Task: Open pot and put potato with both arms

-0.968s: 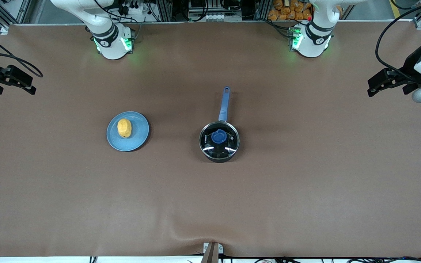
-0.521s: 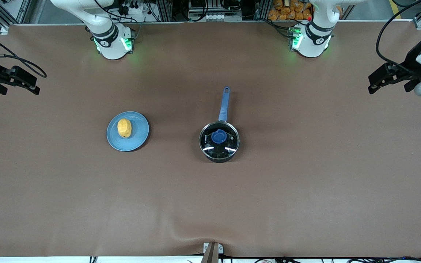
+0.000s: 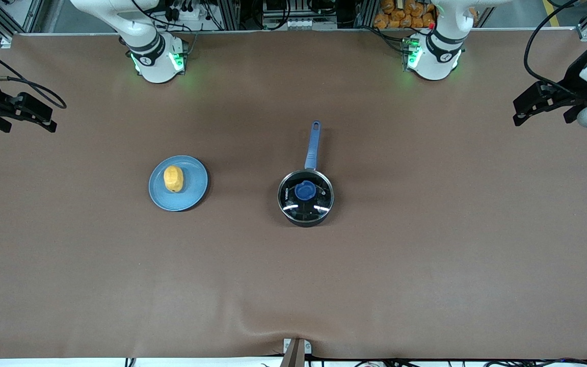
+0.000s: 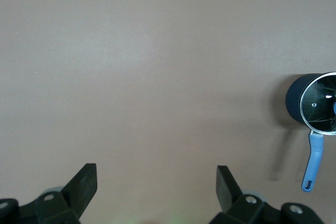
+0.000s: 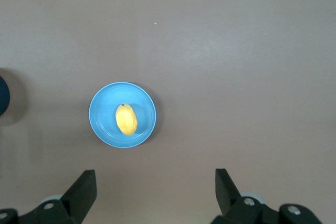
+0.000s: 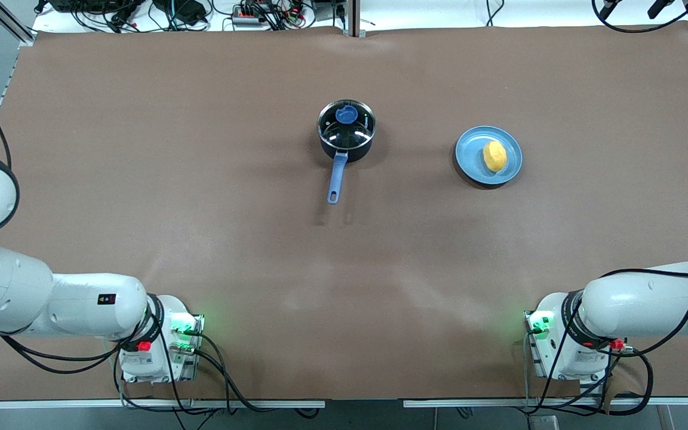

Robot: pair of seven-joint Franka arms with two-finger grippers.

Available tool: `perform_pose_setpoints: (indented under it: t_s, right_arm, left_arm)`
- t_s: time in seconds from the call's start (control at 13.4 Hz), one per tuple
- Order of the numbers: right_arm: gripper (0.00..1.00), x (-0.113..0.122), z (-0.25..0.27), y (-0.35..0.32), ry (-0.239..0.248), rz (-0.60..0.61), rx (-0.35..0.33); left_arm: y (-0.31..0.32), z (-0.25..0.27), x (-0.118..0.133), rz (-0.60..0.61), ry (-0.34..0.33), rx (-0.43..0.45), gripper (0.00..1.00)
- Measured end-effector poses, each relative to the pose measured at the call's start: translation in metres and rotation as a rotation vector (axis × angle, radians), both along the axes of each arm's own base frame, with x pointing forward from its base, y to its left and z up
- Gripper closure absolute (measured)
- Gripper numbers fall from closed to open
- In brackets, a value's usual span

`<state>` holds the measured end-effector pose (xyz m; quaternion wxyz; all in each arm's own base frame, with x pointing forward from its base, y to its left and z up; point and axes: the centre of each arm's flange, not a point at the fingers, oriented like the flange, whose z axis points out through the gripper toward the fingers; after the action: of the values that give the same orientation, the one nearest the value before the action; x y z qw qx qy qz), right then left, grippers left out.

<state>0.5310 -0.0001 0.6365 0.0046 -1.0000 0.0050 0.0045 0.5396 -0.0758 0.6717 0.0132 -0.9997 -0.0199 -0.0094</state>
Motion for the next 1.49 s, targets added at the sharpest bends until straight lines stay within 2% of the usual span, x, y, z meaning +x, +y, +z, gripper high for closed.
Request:
perform_pose_setpoints:
  t_s: [0.37, 0.67, 0.97, 1.19, 1.49]
  right_arm:
    - [0.0, 0.007, -0.02, 0.021, 0.002, 0.034, 0.01]
    - [0.0, 0.019, -0.076, 0.048, 0.021, 0.074, 0.017]
    - [0.0, 0.031, -0.143, 0.084, 0.042, 0.116, 0.011]
    - [0.0, 0.028, -0.205, 0.096, 0.025, 0.123, 0.009]
    - [0.0, 0.008, -0.279, 0.097, 0.027, 0.118, 0.009]
  left_arm:
    - [0.0, -0.005, 0.003, 0.0, 0.008, 0.0, 0.0]
    - [-0.001, -0.023, 0.015, -0.002, 0.034, -0.002, 0.0]
    - [-0.019, -0.062, 0.04, -0.033, 0.055, -0.012, 0.0]
    - [-0.052, -0.088, 0.054, -0.07, 0.052, -0.022, 0.0]
    - [-0.152, -0.136, 0.06, -0.087, 0.029, -0.044, 0.0]
